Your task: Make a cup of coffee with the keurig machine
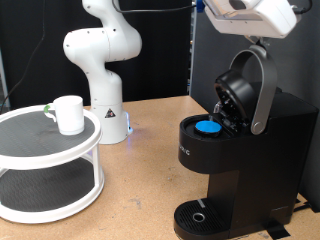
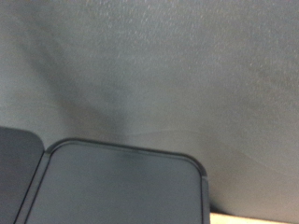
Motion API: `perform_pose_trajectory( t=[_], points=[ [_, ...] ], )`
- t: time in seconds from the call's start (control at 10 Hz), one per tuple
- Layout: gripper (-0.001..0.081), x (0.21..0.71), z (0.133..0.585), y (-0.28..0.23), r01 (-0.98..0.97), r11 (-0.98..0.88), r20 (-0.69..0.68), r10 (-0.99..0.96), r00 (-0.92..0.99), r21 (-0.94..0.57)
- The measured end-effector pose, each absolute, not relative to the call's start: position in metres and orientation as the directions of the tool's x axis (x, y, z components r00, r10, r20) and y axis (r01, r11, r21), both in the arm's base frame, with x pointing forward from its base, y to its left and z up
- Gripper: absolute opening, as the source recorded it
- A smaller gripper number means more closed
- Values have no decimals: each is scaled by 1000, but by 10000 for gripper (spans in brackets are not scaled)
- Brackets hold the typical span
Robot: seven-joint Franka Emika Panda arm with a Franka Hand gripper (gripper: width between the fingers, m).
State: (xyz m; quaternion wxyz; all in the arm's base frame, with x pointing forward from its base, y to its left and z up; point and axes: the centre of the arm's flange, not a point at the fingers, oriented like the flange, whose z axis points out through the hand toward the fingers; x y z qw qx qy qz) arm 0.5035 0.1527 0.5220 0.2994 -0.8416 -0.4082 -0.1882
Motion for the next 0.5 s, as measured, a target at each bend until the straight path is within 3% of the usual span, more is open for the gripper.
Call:
perform_pose_trajectory(
  t=[0.5],
  points=[
    [6, 507, 528, 137, 792, -520, 510, 610, 607, -320]
  ],
)
